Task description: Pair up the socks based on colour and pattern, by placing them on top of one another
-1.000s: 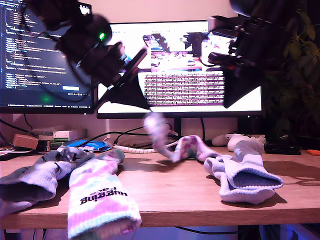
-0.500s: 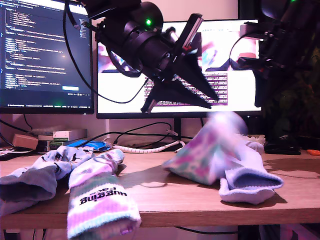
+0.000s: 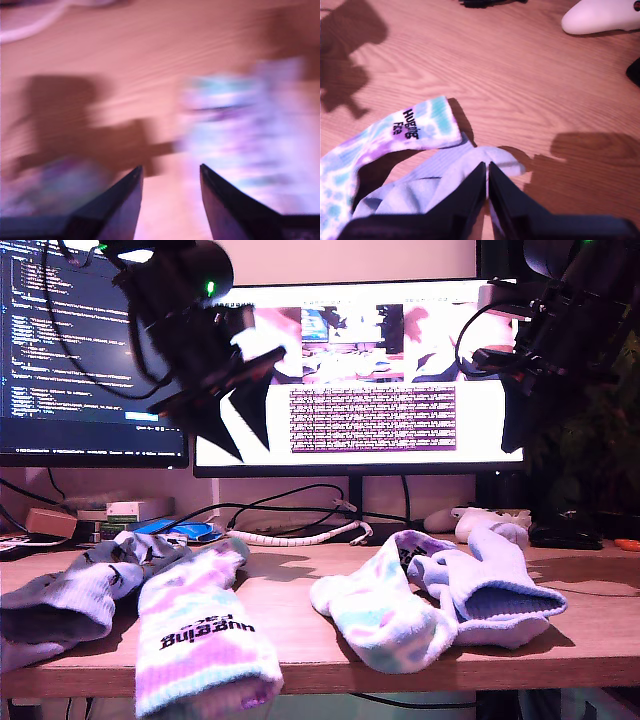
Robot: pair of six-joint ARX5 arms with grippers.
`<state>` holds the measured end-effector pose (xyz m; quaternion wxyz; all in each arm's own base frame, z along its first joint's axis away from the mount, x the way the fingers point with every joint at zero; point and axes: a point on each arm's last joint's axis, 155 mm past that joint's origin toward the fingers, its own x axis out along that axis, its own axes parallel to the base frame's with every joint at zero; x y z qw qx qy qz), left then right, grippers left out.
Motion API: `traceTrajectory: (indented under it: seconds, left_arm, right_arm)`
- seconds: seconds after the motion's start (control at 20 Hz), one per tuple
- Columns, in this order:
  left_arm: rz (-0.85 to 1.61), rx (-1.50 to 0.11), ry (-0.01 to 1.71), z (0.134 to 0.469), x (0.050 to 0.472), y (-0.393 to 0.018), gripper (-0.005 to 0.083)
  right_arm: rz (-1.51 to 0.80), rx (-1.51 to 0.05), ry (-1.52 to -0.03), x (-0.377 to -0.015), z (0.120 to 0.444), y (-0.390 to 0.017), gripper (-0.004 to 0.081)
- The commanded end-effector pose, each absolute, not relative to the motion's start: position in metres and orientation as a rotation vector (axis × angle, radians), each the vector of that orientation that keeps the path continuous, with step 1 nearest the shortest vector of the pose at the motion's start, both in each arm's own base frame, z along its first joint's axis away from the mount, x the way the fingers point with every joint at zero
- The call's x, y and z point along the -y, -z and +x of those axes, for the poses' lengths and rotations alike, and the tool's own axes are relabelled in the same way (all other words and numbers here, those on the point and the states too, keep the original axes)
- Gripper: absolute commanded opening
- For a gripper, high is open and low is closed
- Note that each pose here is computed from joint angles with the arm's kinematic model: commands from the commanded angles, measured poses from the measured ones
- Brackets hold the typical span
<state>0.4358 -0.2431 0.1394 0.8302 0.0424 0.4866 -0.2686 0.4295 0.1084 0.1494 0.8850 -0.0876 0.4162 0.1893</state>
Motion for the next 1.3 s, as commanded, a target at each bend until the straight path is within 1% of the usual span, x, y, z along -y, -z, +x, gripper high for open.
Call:
traceTrajectory:
  seconds: [0.0,0.1,0.2,0.3,0.4,0.5,0.7,0.75,0.8,0.95,1.0,1.25]
  left_arm:
    - [0.136,-1.08,0.544,0.434,0.242,-0.112,0.0323]
    - [0.171,-1.11,0.49,0.437,0.232,-0.097,0.0329]
    - [0.2,-1.157,0.452,0.437,0.225,-0.076,0.037]
    - [0.231,-1.184,0.409,0.44,0.217,-0.058,0.0378]
    - [0.259,-1.18,0.37,0.445,0.211,-0.053,0.0379]
    - [0.258,-1.173,0.37,0.446,0.211,-0.053,0.0378]
    - [0.252,-1.2,0.364,0.445,0.21,-0.042,0.0377]
    - [0.252,-1.199,0.364,0.445,0.21,-0.042,0.0364]
    - [0.251,-1.193,0.366,0.447,0.211,-0.042,0.0309]
    - [0.216,-1.211,0.417,0.44,0.22,-0.042,0.0009]
    - [0.19,-1.225,0.446,0.436,0.224,-0.042,-0.0017]
    - [0.146,-1.242,0.498,0.431,0.232,-0.043,-0.0019]
  right_arm:
    - [-0.177,-0.854,-0.402,-0.111,0.431,-0.151,-0.0012]
    - [-0.172,-0.849,-0.399,-0.112,0.432,-0.152,-0.0012]
    - [-0.171,-0.852,-0.399,-0.112,0.432,-0.151,-0.0012]
    - [-0.171,-0.853,-0.399,-0.112,0.432,-0.151,-0.0012]
    - [-0.171,-0.854,-0.399,-0.111,0.431,-0.151,-0.0012]
    - [-0.171,-0.852,-0.399,-0.112,0.432,-0.151,-0.0012]
    - [-0.171,-0.853,-0.399,-0.112,0.432,-0.151,-0.0012]
    - [-0.171,-0.853,-0.399,-0.112,0.432,-0.151,-0.0013]
    - [-0.171,-0.853,-0.399,-0.112,0.432,-0.151,-0.0012]
    - [-0.169,-0.854,-0.398,-0.112,0.431,-0.151,-0.0012]
    - [-0.159,-0.856,-0.393,-0.111,0.432,-0.151,-0.0012]
    - [-0.156,-0.856,-0.392,-0.112,0.432,-0.151,-0.0012]
